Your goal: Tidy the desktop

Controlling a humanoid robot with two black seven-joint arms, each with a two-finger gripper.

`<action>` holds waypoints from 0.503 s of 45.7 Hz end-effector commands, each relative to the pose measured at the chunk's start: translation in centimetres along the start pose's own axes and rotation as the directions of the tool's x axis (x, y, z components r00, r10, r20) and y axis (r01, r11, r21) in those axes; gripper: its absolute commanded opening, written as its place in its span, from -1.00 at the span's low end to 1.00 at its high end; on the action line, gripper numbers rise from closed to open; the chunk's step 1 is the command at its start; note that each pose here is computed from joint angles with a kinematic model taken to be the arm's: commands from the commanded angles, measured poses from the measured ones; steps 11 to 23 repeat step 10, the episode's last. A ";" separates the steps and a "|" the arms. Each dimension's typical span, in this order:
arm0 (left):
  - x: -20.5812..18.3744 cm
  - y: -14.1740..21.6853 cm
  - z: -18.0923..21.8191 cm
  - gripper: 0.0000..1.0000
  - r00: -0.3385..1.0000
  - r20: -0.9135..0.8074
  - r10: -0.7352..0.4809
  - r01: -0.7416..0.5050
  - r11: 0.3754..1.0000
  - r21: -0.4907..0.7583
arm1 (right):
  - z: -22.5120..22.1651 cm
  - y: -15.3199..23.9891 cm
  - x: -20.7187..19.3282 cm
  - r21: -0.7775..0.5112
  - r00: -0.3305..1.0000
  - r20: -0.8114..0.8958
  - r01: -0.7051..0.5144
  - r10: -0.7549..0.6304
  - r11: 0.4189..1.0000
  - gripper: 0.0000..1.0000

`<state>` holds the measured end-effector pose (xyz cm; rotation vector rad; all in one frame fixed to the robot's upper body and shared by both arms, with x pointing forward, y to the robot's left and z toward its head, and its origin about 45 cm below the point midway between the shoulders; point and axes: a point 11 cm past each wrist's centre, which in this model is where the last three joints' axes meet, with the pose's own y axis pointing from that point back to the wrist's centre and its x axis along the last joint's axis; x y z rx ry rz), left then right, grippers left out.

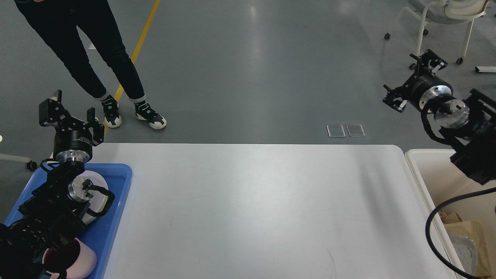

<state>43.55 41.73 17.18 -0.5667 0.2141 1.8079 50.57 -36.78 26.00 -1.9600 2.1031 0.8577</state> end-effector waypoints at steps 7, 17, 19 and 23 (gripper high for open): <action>0.0 0.0 0.0 0.93 1.000 0.000 0.000 0.000 1.000 0.000 | 3.1 -1.4 -7.8 0.118 0.976 0.162 0.129 -0.148 0.985 1.00; 0.0 0.0 0.0 0.93 1.000 0.000 0.000 0.000 1.000 0.000 | 3.7 -1.5 -8.8 0.149 0.972 0.170 0.140 -0.165 0.979 1.00; 0.0 0.0 0.0 0.93 1.000 0.000 0.000 0.000 1.000 0.000 | 3.7 -1.5 -8.8 0.149 0.972 0.170 0.140 -0.165 0.979 1.00; 0.0 0.0 0.0 0.93 1.000 0.000 0.000 0.000 1.000 0.000 | 3.7 -1.5 -8.8 0.149 0.972 0.170 0.140 -0.165 0.979 1.00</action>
